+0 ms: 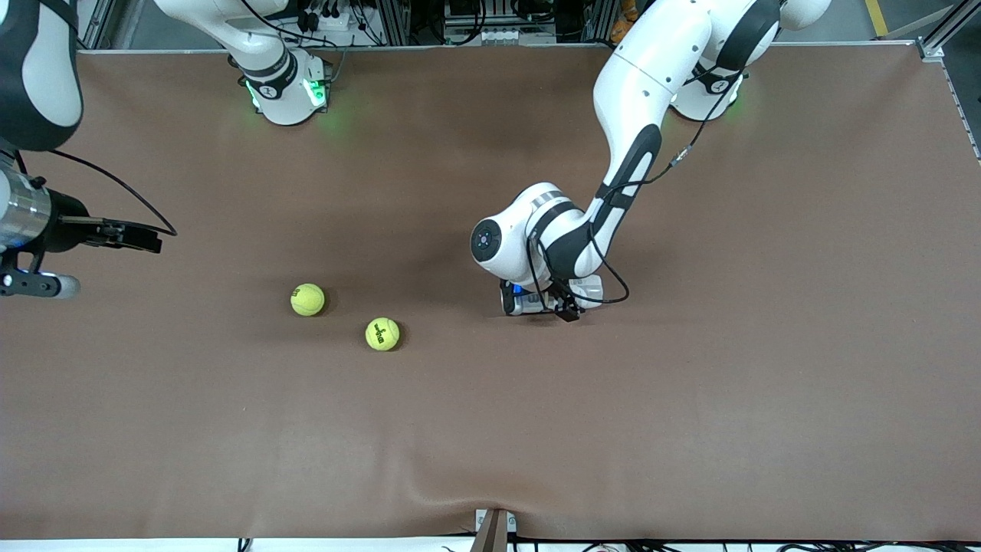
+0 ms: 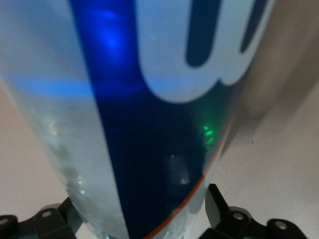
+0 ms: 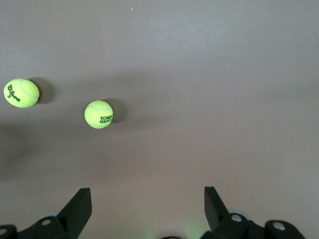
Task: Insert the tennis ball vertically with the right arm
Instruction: 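Grasp the Wilson tube with the left gripper while the right gripper advances, then lift the tube upright with the left gripper, opening toward the balls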
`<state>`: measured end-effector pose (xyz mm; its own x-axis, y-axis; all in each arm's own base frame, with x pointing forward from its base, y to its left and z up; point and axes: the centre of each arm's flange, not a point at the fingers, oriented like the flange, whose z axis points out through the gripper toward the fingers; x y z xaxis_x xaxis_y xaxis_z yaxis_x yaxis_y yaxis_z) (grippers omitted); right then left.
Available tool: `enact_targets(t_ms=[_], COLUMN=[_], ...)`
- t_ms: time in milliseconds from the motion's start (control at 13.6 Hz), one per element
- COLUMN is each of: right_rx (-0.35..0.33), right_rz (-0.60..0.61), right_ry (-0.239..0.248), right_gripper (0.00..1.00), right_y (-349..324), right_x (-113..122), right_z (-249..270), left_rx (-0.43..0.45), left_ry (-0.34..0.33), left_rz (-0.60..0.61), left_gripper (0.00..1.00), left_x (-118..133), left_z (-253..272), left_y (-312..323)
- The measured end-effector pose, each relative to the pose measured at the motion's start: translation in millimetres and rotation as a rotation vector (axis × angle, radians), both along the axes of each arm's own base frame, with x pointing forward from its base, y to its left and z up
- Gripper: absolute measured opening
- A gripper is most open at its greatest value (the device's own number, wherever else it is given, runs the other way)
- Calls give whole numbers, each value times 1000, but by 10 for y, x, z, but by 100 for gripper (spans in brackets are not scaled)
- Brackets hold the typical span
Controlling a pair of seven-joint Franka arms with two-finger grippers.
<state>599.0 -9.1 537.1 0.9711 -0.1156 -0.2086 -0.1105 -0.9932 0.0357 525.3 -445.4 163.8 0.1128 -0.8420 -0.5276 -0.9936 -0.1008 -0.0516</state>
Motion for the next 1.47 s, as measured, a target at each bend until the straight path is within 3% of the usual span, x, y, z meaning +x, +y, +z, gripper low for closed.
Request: enact_targets(t_ms=[440, 660, 1027, 1247, 1467], right_rx=[-6, -10, -11, -11, -11], right_rz=[16, 16, 16, 17, 17], right_ry=[117, 157, 160, 158, 156], right_gripper=[100, 100, 100, 100, 100], right_y=[110, 116, 115, 115, 115], right_x=[124, 176, 177, 180, 182], right_z=[-609, -949, -1022, -1021, -1020], left_rx=[-19, -19, -4, -2, -1], left_ry=[-18, -18, -36, -40, -41], left_rz=[-8, -10, -41, -47, -48], left_gripper=[100, 89, 85, 75, 72], left_x=[64, 61, 42, 38, 40], left_z=[-15, -14, -2, 2, 8], left_y=[17, 11, -33, -44, -47])
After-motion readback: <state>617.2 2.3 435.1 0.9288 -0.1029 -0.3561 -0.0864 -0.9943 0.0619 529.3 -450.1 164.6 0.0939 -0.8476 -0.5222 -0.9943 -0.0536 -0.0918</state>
